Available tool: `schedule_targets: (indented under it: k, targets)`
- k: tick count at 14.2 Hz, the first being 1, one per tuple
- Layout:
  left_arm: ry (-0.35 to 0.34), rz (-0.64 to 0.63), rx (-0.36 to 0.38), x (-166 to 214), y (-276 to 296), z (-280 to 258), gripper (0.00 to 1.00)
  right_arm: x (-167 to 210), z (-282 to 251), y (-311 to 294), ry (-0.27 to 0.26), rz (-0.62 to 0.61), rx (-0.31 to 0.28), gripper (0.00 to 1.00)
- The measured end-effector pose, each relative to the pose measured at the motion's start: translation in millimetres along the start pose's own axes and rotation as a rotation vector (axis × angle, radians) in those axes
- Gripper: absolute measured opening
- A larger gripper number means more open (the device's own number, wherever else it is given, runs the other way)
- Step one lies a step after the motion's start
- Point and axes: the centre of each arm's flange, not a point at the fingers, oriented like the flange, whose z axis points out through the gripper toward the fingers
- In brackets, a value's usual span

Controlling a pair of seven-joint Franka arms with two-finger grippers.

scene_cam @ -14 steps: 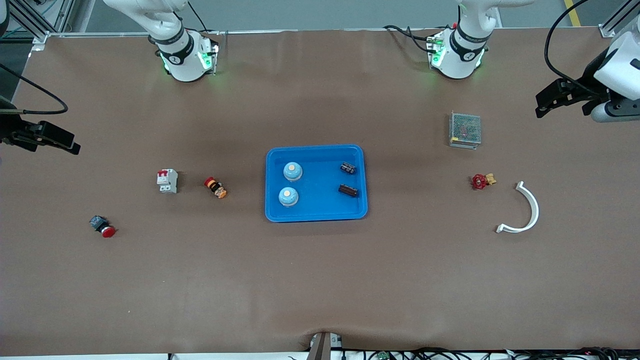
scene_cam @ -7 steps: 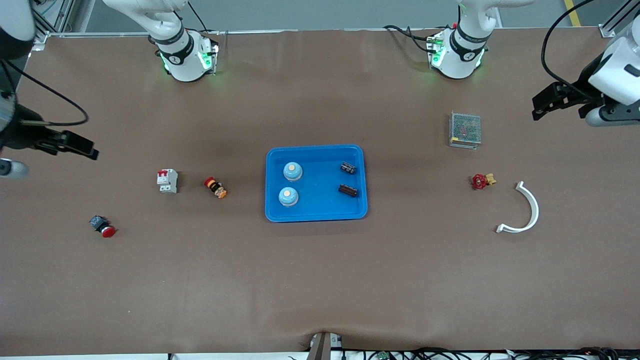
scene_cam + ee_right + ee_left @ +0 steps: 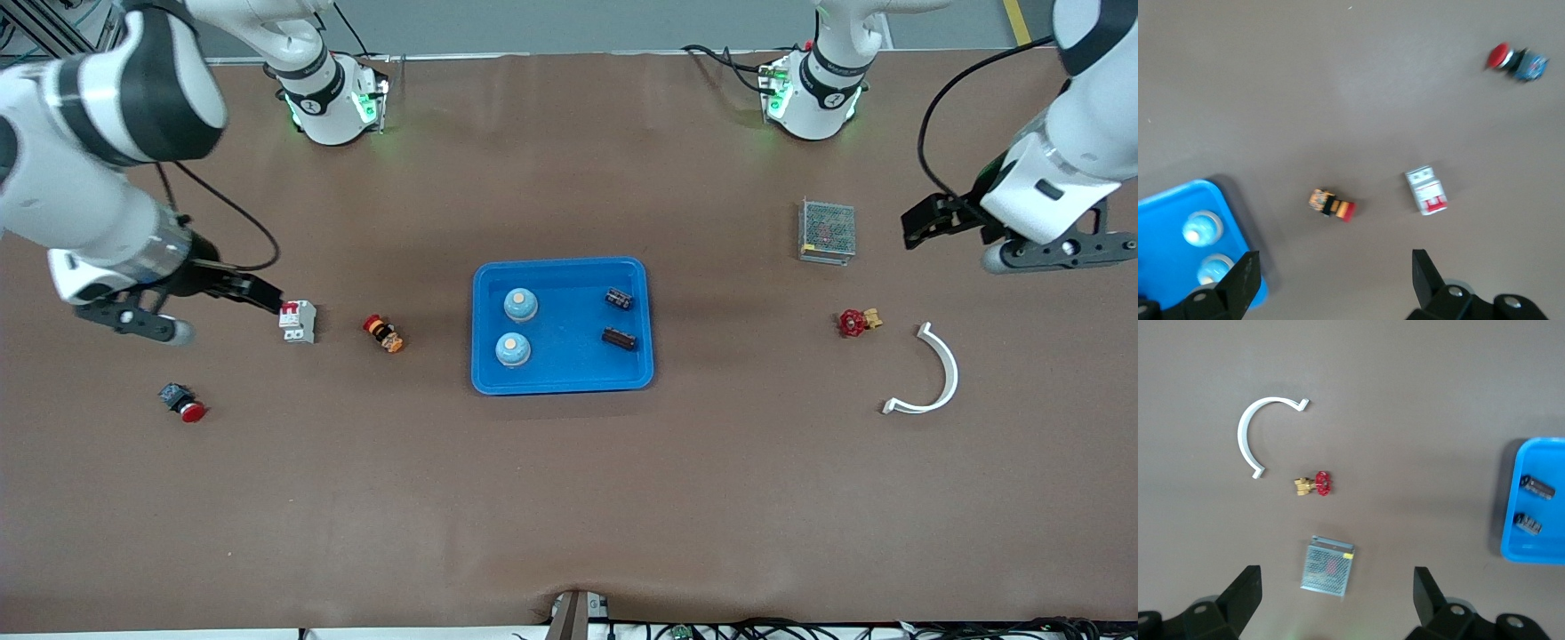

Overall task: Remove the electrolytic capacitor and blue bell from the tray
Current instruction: 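Reach the right gripper to a blue bell while the left gripper reaches a capacitor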

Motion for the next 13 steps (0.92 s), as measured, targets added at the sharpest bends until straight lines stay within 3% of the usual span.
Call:
schedule_targets:
  k: [4,7,10,13]
  targets:
    - [0.013,-0.147,-0.007,-3,58,48,1.00,-28,42,-42,0.021,0.223,0.017,1.00]
    - [0.019,-0.281,-0.025,-15,113,90,1.00,-45,74,-78,0.020,0.323,0.025,1.00]
    - [0.011,-0.422,-0.065,-21,164,127,1.00,-65,114,-122,0.030,0.537,0.051,1.00]
    - [0.005,-0.525,-0.097,-23,205,165,0.96,-84,160,-155,0.028,0.620,0.068,1.00]
